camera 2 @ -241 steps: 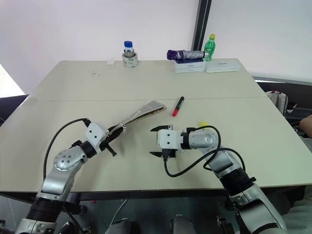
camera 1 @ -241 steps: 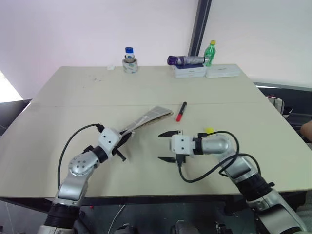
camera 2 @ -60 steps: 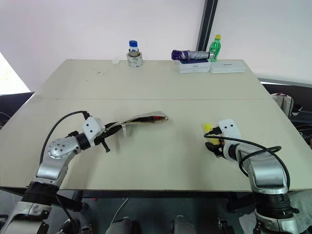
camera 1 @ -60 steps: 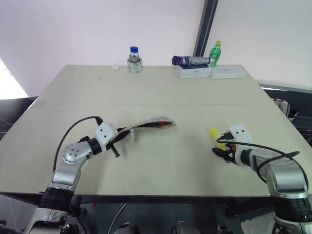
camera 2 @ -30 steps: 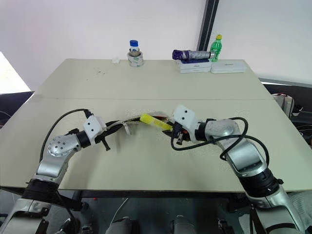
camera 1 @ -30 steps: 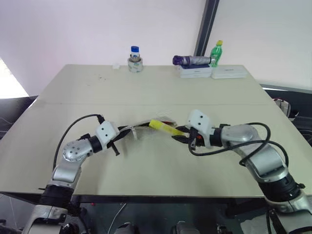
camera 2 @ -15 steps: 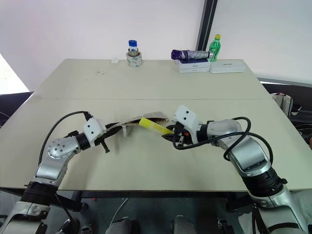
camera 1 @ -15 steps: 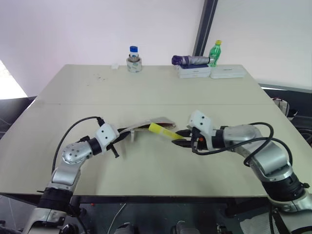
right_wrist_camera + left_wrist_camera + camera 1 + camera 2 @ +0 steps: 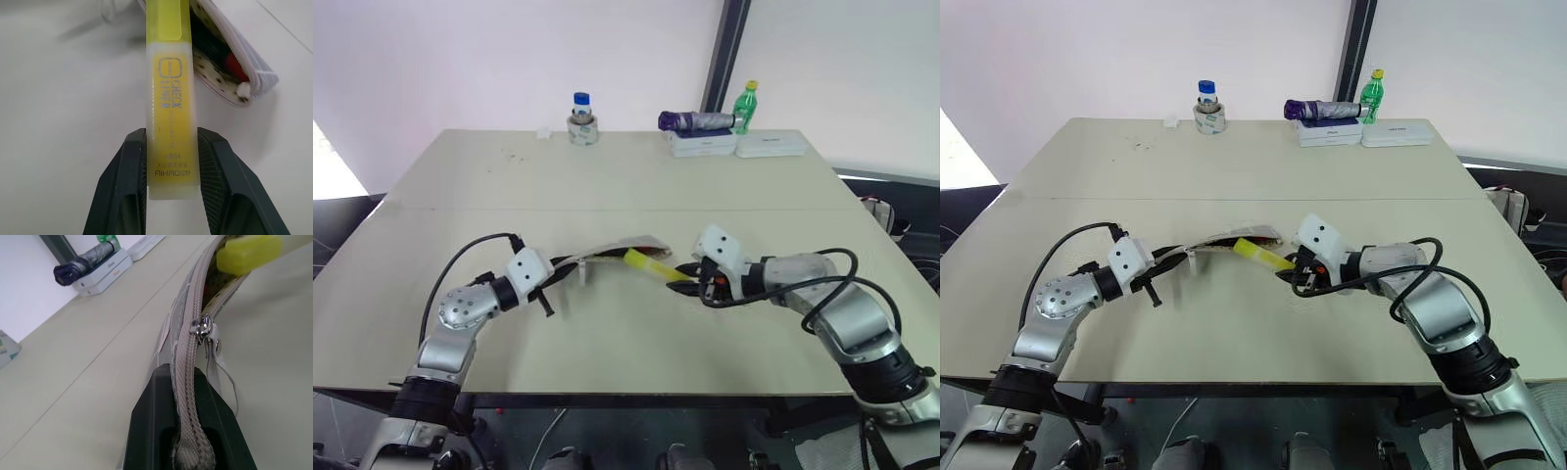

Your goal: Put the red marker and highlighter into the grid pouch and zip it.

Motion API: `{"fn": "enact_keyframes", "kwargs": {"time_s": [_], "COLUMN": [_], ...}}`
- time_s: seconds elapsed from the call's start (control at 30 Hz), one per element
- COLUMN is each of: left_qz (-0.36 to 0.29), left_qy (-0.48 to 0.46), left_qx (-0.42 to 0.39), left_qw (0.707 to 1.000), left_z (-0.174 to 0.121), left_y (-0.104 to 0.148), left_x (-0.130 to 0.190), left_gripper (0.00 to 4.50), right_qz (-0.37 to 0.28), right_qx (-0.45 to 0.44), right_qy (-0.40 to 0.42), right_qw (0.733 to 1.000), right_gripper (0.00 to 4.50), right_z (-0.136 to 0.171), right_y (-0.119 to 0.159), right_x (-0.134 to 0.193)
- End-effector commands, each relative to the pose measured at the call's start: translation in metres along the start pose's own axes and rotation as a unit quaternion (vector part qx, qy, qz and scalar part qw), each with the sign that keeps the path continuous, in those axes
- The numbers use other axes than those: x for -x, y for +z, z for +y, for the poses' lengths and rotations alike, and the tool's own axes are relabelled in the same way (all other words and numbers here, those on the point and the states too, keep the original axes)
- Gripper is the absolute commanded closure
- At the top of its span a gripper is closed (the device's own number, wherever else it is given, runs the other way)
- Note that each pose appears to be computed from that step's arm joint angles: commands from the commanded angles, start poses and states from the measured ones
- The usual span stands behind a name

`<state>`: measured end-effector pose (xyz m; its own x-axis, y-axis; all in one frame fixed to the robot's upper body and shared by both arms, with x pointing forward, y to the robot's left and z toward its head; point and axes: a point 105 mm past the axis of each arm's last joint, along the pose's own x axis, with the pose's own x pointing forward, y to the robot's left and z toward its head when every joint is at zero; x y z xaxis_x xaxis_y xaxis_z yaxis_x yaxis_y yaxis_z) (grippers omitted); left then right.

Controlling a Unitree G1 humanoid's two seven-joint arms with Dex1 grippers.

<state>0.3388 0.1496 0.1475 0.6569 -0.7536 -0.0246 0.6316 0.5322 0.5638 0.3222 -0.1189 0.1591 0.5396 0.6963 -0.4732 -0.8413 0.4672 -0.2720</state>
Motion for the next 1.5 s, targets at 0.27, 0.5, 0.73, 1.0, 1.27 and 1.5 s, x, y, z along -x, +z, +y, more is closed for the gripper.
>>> {"fn": "enact_keyframes", "kwargs": {"time_s": [0.27,0.5,0.73,1.0,1.27,1.5], "left_qz": [-0.019,-0.029,-0.037,-0.042,-0.053,-0.058], "left_qy": [-0.054,-0.060,-0.052,-0.036,-0.006,0.014], "left_qx": [-0.049,-0.039,-0.020,-0.005,0.030,0.044], "left_qw": [0.997,0.997,0.998,0.998,0.998,0.997], "left_z": [-0.025,-0.031,-0.030,-0.024,-0.014,-0.004], "left_y": [0.013,0.017,0.020,0.021,0.024,0.026], "left_x": [-0.007,-0.015,-0.017,-0.016,-0.015,-0.016], "left_gripper": [4.50,4.50,4.50,4.50,4.50,4.50], "right_qz": [0.013,0.027,0.004,-0.019,-0.066,-0.129], "right_qx": [0.101,0.219,0.292,0.276,0.263,0.255], "right_qy": [-0.003,-0.016,-0.024,-0.045,-0.003,0.038], "right_qw": [0.995,0.975,0.956,0.960,0.962,0.958], "right_gripper": [3.63,3.63,3.63,1.30,0.05,0.05], "right_z": [0.006,0.017,0.018,0.006,0.013,0.021], "right_y": [0.016,0.031,0.045,0.054,0.071,0.085], "right_x": [-0.013,-0.036,-0.044,-0.041,-0.018,0.005]}}
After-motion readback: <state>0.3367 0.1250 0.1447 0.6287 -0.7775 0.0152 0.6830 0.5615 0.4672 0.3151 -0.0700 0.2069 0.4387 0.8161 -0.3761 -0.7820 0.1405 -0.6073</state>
